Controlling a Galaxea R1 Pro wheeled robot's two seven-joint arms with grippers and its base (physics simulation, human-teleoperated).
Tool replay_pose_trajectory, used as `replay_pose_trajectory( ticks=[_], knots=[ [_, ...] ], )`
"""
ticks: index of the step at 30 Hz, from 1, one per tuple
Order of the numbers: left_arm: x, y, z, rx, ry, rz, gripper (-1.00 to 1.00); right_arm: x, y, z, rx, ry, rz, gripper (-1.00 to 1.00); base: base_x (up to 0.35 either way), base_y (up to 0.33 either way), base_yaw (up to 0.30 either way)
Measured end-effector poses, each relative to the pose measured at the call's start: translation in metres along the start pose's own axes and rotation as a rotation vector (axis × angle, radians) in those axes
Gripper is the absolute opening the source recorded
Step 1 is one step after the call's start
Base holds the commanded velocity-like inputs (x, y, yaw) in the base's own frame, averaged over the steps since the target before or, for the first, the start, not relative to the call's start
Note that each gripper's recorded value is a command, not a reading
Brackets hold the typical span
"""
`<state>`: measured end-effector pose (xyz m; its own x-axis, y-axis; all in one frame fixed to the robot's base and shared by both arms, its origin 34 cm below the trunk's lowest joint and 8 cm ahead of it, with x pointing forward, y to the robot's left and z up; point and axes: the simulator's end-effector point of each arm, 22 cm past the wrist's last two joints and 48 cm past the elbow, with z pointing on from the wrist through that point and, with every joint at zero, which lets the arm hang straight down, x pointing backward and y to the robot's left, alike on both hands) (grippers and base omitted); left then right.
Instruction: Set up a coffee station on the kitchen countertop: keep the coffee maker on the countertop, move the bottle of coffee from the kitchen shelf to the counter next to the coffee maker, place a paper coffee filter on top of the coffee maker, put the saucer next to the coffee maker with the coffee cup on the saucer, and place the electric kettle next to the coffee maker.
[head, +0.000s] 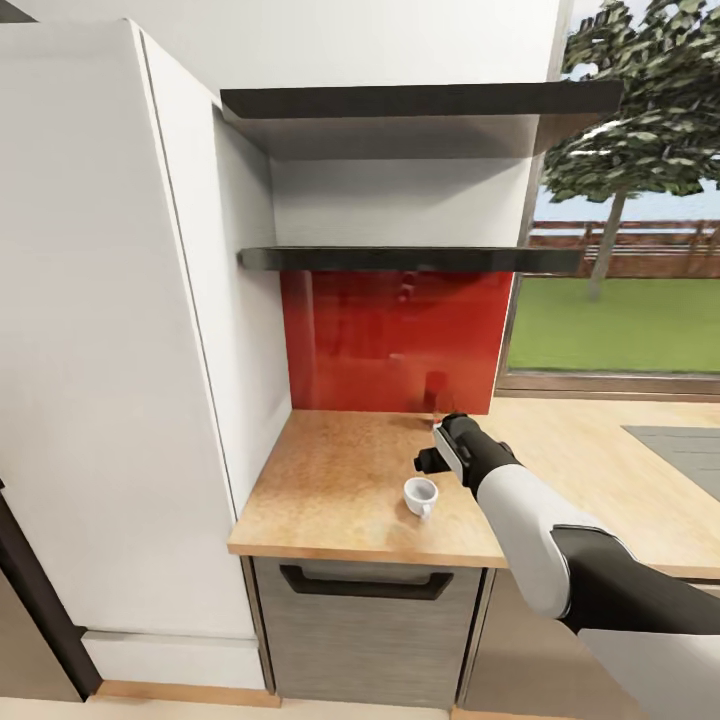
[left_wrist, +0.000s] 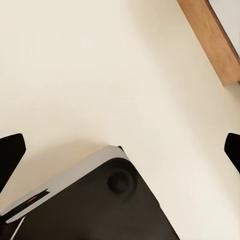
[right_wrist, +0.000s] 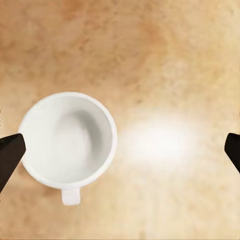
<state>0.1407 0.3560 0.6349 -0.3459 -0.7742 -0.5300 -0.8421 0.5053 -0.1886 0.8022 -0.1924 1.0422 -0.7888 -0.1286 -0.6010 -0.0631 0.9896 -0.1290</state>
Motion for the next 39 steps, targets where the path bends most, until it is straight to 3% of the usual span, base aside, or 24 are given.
replay_pose_trajectory(
  ticks=[11, 20, 39],
  knots=[
    [0.003, 0.003, -0.001, -0.004, 0.006, 0.004, 1.0, 0.028, -0.015, 0.005, 0.007, 0.101, 0.011, 1.0, 0.113, 0.0, 0.0],
    [0.002, 0.003, -0.001, -0.005, 0.005, 0.003, 1.0, 0.032, -0.023, 0.007, 0.0, 0.114, 0.041, 1.0, 0.062, 0.0, 0.0],
    [0.008, 0.002, 0.011, -0.006, 0.007, 0.002, 1.0, 0.042, -0.023, 0.02, 0.001, 0.137, 0.042, 1.0, 0.001, 0.0, 0.0]
  ],
)
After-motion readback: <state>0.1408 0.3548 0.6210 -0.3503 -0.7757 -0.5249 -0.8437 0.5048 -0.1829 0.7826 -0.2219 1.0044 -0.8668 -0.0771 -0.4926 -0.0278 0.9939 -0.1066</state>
